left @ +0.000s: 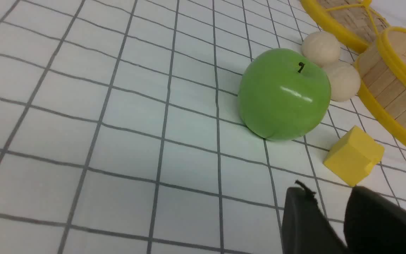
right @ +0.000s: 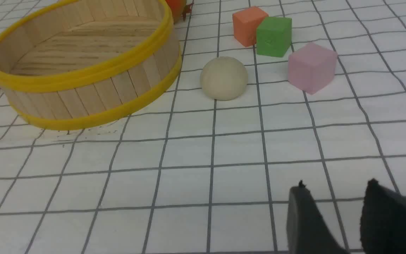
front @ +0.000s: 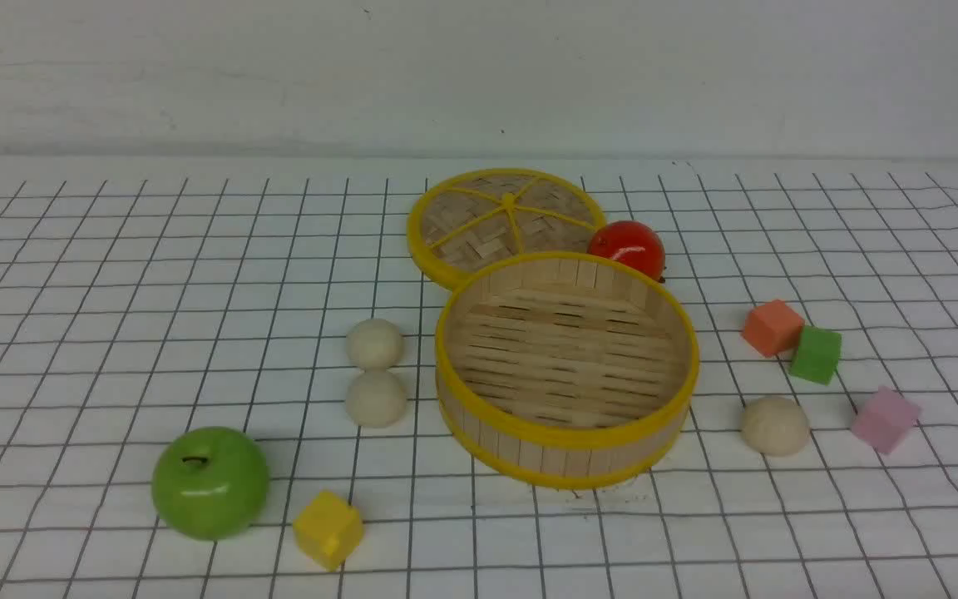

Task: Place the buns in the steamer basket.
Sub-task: Use the left arm to grab a steamed stuffed bun

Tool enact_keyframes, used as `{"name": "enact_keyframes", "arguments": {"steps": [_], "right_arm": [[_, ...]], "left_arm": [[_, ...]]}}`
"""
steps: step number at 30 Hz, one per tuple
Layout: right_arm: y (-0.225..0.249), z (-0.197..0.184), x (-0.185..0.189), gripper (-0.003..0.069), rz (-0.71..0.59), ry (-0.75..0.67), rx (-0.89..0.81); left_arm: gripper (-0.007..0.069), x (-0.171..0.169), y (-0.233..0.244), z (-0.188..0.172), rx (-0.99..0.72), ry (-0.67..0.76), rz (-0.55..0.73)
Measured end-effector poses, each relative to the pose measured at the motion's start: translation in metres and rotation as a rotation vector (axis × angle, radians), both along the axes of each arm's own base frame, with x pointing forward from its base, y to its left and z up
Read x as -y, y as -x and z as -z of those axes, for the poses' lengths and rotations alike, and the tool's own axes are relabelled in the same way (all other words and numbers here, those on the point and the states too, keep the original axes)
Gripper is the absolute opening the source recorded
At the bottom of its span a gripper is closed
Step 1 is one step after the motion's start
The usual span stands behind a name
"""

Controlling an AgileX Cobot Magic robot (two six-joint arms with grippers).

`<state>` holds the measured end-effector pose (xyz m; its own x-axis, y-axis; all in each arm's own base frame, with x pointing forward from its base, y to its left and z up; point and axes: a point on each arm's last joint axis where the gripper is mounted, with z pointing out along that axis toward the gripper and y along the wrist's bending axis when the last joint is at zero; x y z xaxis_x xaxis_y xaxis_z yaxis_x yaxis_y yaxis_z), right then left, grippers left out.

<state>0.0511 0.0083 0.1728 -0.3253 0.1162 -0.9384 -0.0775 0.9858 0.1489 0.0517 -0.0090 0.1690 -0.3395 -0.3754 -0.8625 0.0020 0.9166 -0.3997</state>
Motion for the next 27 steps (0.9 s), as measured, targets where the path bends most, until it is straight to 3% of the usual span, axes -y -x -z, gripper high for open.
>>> {"name": "enact_keyframes", "arguments": {"steps": [22, 25, 27], "right_arm": [[0.000, 0.000, 0.000, 0.0241, 0.000, -0.001, 0.000], [0.000, 0.000, 0.000, 0.0241, 0.000, -0.001, 0.000], [0.000, 0.000, 0.000, 0.0241, 0.000, -0.001, 0.000]], "left_arm": [[0.0201, 0.000, 0.000, -0.001, 0.008, 0.003, -0.001], [0.0203, 0.001, -0.001, -0.005, 0.042, 0.112, -0.016], [0.0203, 0.004, -0.003, -0.013, 0.085, 0.352, -0.044]]}}
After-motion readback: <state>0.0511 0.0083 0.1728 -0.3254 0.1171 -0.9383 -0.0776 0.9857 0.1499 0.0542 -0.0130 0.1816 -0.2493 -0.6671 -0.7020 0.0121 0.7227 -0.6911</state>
